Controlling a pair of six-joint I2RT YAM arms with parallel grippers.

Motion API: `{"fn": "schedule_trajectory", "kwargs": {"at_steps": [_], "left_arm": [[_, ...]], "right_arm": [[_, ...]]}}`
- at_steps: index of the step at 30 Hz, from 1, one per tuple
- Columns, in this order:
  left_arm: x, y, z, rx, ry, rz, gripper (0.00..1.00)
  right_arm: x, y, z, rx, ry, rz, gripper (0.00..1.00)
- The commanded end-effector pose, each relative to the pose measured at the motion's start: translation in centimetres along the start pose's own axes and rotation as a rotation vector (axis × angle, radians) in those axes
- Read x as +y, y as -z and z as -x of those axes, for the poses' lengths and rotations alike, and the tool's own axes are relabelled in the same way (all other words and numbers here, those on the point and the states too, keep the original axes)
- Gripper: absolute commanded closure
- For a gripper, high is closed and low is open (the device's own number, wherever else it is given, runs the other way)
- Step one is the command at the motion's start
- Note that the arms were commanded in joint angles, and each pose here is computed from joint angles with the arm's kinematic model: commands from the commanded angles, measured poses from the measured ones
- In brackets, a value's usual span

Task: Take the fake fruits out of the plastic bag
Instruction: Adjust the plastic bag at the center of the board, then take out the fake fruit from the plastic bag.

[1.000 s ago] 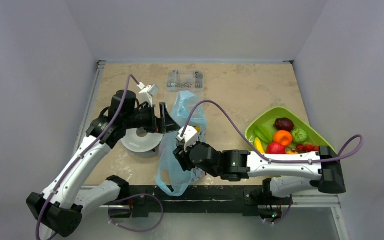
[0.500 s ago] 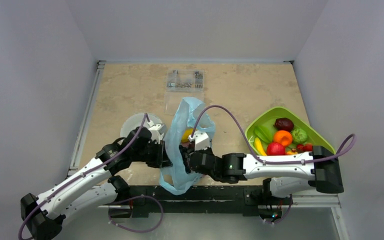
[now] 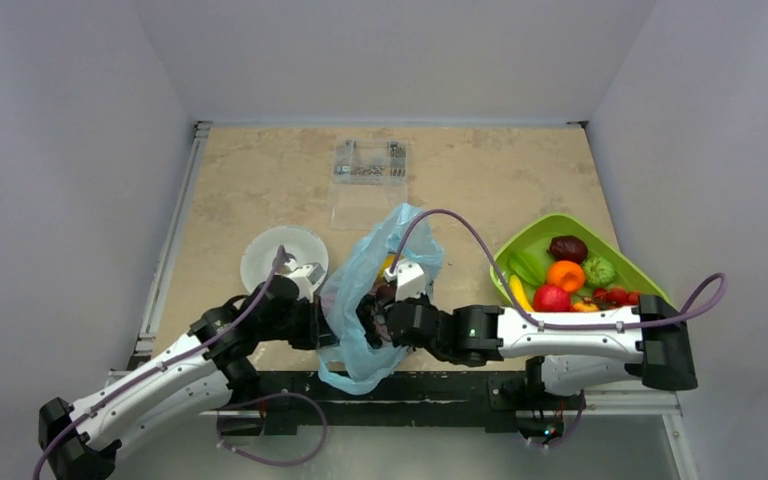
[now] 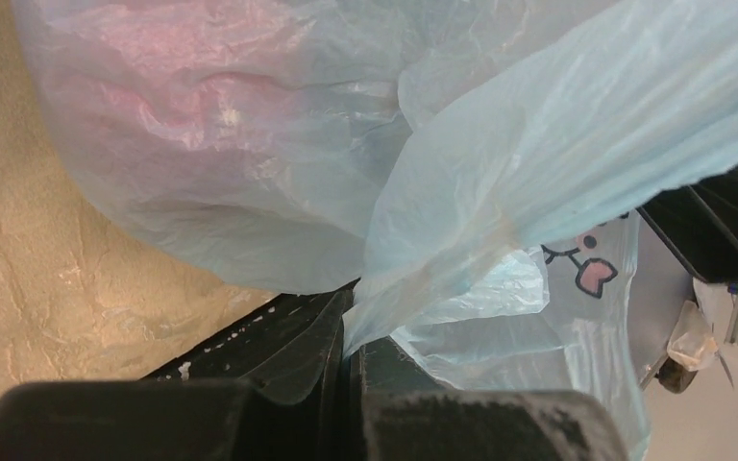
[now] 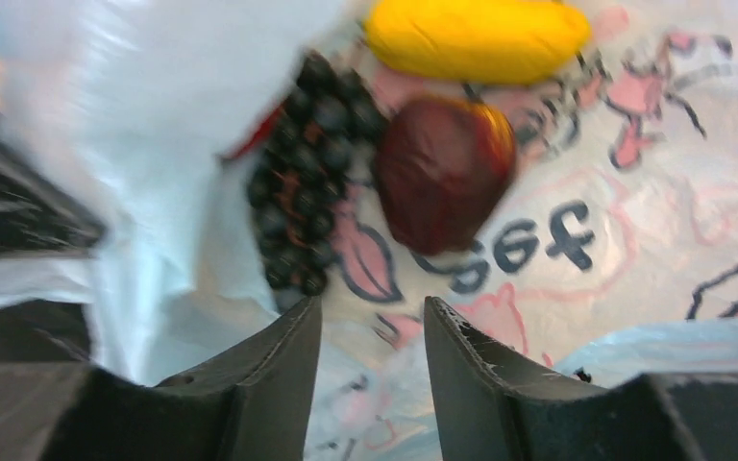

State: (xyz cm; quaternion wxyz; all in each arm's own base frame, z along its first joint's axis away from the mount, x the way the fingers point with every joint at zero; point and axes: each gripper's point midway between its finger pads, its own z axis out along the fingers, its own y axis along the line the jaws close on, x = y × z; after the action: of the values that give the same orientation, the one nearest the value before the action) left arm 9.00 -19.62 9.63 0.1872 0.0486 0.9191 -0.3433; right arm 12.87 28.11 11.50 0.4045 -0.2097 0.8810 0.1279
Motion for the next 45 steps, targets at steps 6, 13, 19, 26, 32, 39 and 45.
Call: {"fn": "schedule_trajectory", "kwargs": {"at_steps": [6, 13, 19, 26, 32, 39, 45], "left_arm": [[-2.0, 1.1, 2.3, -0.083, -0.007, -0.031, 1.0], [-2.4, 1.2, 2.8, -0.098, -0.007, -0.039, 1.0], [-2.3, 1.4, 2.8, -0.111, -0.007, -0.045, 1.0], [-2.0, 1.8, 2.3, -0.056, -0.071, -0.012, 1.0], [-2.9, 1.1, 2.9, -0.095, -0.029, -0.065, 1.0], [-2.4, 0.2, 2.9, -0.129, 0.04, -0.077, 1.0], [-1.2, 0.1, 2.6, -0.145, 0.068, -0.044, 1.0]], "right_arm": [[2.1, -2.6, 8.7, -0.154, -0.026, 0.119, 0.51], [0.7, -5.5, 7.7, -0.133, 0.032, 0.094, 0.49], [-0.2, -7.3, 4.7, -0.043, 0.109, 0.055, 0.4], [-0.1, -9.0, 2.8, 0.002, 0.135, 0.045, 0.27], [-0.6, -10.0, 1.9, 0.029, 0.157, -0.001, 0.31], [-0.4, -9.9, 2.8, 0.031, 0.176, -0.01, 0.51], [1.1, -5.9, 8.4, -0.102, 0.111, 0.092, 0.82]]}}
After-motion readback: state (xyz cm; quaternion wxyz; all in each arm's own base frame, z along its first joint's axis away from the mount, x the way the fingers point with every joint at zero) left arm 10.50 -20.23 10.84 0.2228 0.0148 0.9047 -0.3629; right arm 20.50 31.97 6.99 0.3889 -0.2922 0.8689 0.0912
